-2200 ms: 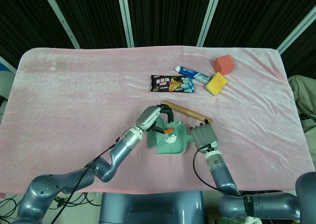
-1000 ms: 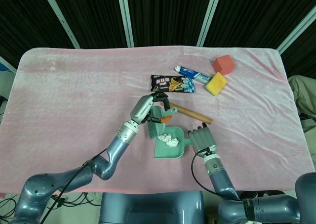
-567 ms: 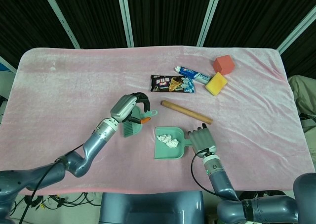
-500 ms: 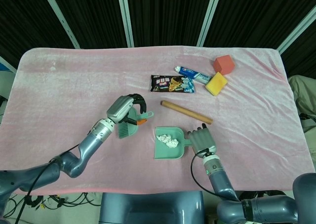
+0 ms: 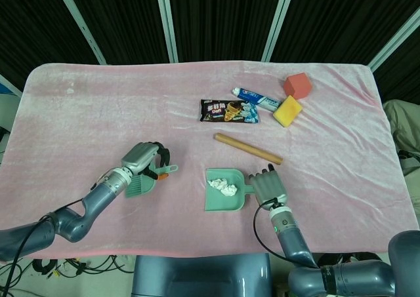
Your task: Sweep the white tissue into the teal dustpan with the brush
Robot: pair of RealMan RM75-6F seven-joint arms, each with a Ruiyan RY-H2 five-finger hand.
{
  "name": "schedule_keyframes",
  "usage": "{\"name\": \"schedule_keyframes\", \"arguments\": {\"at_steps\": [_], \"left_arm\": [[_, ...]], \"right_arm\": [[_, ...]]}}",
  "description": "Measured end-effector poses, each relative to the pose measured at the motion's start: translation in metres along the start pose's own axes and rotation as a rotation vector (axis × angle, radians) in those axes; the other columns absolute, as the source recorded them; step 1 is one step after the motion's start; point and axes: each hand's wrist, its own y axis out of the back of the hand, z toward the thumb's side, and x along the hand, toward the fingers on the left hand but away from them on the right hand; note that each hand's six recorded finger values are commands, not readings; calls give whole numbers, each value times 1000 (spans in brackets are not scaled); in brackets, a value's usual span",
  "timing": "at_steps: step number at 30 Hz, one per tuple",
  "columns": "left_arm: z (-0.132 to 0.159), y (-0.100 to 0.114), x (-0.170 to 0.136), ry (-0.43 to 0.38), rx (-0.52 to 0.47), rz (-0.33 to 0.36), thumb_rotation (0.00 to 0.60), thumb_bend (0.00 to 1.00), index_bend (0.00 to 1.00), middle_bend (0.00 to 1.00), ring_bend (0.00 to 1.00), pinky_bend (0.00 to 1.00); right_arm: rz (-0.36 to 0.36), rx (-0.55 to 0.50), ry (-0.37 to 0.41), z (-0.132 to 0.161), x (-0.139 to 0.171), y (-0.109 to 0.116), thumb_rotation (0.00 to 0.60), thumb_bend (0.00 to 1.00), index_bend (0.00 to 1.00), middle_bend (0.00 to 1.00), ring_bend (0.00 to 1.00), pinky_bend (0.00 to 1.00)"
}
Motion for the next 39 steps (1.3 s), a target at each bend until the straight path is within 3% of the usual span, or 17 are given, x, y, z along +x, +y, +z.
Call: {"name": "schedule_keyframes", "arguments": {"at_steps": [6, 17, 23, 29, 39], "left_arm": [[-11, -7, -4, 34, 63, -49, 600, 399, 641, 632, 233, 253], [-15, -8, -9, 42, 82, -62, 600, 87, 560, 462, 179, 182], [-14, -4, -9, 38, 61, -48, 600, 45, 374, 376, 141, 154], [-12, 4, -11, 35, 27, -13, 600, 45, 319, 359, 132, 145], [-20, 20, -22, 62, -25, 56, 600, 45, 284, 359, 132, 145]], "right_arm": [[0, 2, 0, 0, 1, -1, 600, 530, 684, 576, 345, 171], [-2, 1, -4, 1, 1, -4, 600, 530, 684, 574, 345, 171], [-4, 3, -7, 0, 1, -4, 600, 530, 683, 571, 345, 171], [-7, 7, -13, -1, 1, -4, 600, 491, 677, 502, 292, 171], [-2, 28, -33, -4, 4, -6, 600, 368, 432, 342, 199, 171]]}}
